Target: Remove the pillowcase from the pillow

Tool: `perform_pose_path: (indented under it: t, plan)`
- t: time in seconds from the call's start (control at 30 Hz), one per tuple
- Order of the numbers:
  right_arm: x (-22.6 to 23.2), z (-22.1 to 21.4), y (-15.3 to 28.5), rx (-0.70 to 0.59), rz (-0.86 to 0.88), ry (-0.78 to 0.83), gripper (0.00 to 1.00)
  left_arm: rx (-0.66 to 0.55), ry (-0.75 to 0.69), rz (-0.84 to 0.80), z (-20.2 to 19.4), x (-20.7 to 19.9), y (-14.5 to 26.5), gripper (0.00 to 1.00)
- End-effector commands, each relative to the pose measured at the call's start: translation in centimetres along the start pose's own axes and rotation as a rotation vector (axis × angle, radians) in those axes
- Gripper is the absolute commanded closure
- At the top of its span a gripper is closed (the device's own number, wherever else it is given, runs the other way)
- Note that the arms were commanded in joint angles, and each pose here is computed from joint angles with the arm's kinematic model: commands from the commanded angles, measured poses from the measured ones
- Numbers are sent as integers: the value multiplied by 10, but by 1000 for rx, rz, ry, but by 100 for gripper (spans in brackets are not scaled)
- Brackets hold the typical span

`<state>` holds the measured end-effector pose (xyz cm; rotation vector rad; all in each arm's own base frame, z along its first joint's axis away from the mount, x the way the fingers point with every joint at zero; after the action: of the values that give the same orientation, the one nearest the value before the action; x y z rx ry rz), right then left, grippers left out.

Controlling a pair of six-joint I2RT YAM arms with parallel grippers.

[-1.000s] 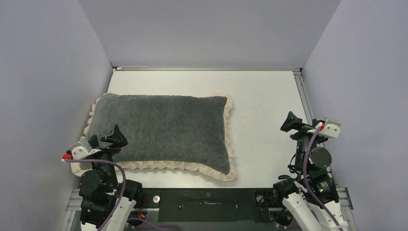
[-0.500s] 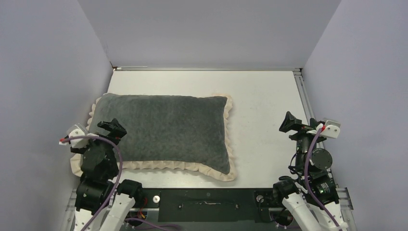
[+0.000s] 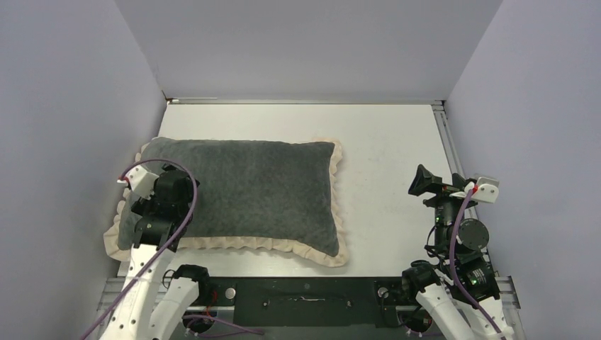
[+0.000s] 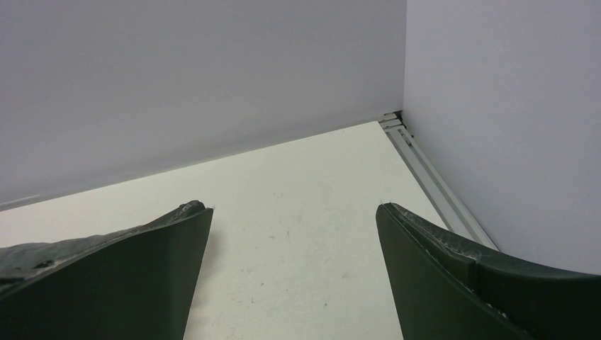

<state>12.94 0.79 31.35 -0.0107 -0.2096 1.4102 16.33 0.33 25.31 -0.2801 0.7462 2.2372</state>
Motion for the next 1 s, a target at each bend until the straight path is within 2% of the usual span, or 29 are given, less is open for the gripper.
perform_pose_path:
  t: [0.0, 0.07, 0.13, 0.27, 0.4, 0.47, 0.63, 0.73, 0.87, 0.97]
  plan:
    - [3, 3, -1, -12, 13, -12, 10, 96, 168, 14, -5, -17, -34, 4]
    - [3, 4, 0, -14, 20, -13, 10, 158, 231, -10, -7, -21, -52, 4]
    - [3, 3, 0, -11, 26, -9, 10, 165, 241, -29, -7, -28, -63, 4]
    - [5, 2, 0, -2, 35, -2, 10, 175, 166, -69, -3, -48, -87, 4]
    - [15, 2, -4, 24, 108, -1, 10, 274, 82, -109, -4, -71, -107, 4]
    - [27, 1, -10, 100, 193, 22, 10, 328, 36, -160, -5, -82, -112, 4]
    - [77, -20, -37, 390, 476, 43, 10, 377, -85, -232, -3, -97, -124, 4]
    - [99, -39, -55, 522, 557, 30, 10, 438, -137, -277, -8, -107, -134, 4]
    - [124, -51, -76, 586, 649, -14, 10, 608, -182, -413, -24, -128, -141, 4]
    - [142, -62, -93, 625, 695, -56, 10, 684, -255, -465, -36, -147, -139, 4]
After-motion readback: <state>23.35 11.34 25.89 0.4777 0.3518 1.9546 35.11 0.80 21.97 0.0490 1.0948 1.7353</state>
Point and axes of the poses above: each gripper's point midway between its finger pads, its own y axis back along the fingers, its own x axis along the line the jaws close on, z = x × y, the point moved 9 cm from there along y, back along the fingers, and after that the axes turned 3 degrees about y, right-handed, at the moved point
